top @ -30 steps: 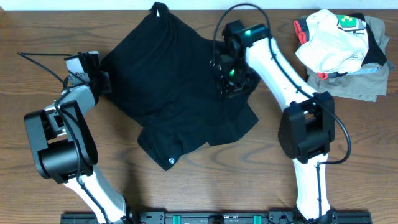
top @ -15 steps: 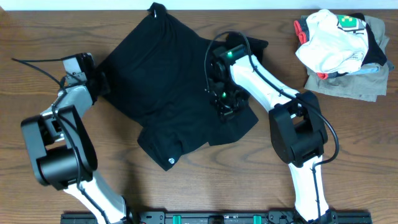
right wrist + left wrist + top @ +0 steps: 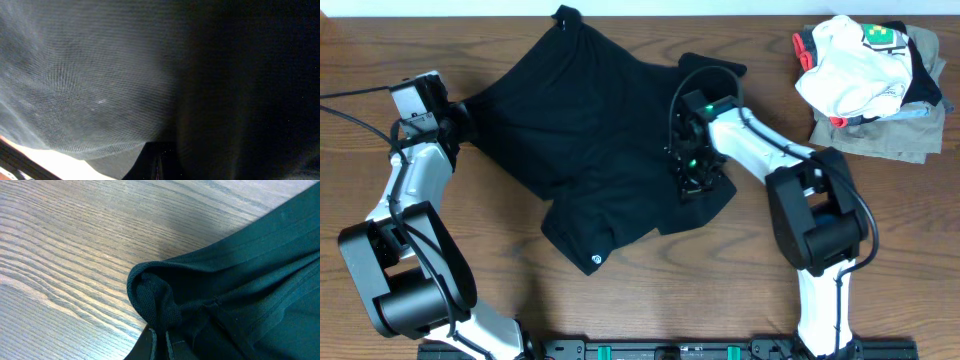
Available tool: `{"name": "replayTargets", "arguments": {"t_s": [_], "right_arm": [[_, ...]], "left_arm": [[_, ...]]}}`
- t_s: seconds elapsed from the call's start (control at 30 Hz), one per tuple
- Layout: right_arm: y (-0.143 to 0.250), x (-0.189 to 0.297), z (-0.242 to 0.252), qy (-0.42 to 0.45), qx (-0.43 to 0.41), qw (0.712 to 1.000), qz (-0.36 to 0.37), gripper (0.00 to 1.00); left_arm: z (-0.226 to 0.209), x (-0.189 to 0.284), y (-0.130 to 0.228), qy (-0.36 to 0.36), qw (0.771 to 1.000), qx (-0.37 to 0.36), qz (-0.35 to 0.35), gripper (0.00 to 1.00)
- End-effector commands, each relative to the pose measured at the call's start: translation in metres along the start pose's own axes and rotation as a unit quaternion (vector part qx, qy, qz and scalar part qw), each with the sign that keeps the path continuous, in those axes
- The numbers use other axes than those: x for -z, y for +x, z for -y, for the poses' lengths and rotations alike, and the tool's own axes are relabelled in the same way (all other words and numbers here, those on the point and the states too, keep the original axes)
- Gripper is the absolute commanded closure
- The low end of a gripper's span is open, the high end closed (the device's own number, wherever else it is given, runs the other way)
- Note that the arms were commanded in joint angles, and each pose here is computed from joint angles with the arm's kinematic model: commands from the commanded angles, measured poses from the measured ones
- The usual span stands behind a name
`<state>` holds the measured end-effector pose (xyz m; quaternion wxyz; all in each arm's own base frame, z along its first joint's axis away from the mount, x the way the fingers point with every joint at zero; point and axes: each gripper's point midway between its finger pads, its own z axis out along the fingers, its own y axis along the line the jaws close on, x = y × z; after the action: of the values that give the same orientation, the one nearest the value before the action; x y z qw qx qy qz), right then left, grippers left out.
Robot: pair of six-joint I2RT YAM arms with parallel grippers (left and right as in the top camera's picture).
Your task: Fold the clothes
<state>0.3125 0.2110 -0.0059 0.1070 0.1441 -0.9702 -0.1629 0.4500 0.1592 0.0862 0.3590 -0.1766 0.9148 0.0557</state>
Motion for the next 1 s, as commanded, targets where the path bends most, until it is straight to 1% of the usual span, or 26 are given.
{"name": "replayTargets", "arguments": {"t_s": [0.0,0.1,0.2,0.27,0.4,0.47,0.5,0.63,0.77,0.83,0.9,0.97], "right_arm": [[-0.008,-0.018,0.086,0.098,-0.067,0.993,0.012,0.96],[-0.032,-0.008,0.106,0.083,-0.079,0.991,0.064,0.89],[-0.049,0.0,0.12,0.072,-0.083,0.989,0.102,0.86],[-0.06,0.006,0.128,0.073,-0.075,0.986,0.126,0.85],[-0.082,0.018,0.142,0.091,-0.062,0.978,0.176,0.82],[-0.094,0.03,0.152,0.103,-0.064,0.972,0.202,0.77],[-0.099,0.036,0.155,0.105,-0.066,0.969,0.213,0.76],[-0.118,0.065,0.169,0.112,-0.065,0.96,0.25,0.76],[-0.134,0.097,0.181,0.119,-0.059,0.949,0.285,0.75],[-0.136,0.11,0.184,0.121,-0.063,0.947,0.291,0.75],[-0.133,0.121,0.181,0.115,-0.067,0.95,0.282,0.76],[-0.129,0.132,0.172,0.104,-0.064,0.956,0.268,0.57]], "left_arm": [[-0.006,0.004,-0.006,-0.011,1.0,0.005,0.008,0.94],[-0.006,0.004,-0.004,-0.011,1.0,0.005,0.004,0.94],[-0.007,0.005,0.005,-0.012,1.0,0.005,-0.015,0.94],[-0.007,0.005,0.018,-0.013,0.999,0.005,-0.041,0.94],[-0.008,0.009,0.05,-0.02,0.993,0.045,-0.106,0.94],[-0.009,0.013,0.067,-0.024,0.988,0.057,-0.138,0.94],[-0.009,0.014,0.074,-0.026,0.987,0.06,-0.149,0.94],[-0.009,0.022,0.098,-0.033,0.976,0.08,-0.198,0.94],[0.001,0.03,0.114,-0.013,0.967,0.097,-0.236,0.94],[0.005,0.033,0.12,-0.006,0.963,0.098,-0.25,0.94],[0.005,0.035,0.123,-0.005,0.961,0.099,-0.259,0.94],[0.005,0.037,0.126,-0.005,0.959,0.099,-0.264,0.94]]}}
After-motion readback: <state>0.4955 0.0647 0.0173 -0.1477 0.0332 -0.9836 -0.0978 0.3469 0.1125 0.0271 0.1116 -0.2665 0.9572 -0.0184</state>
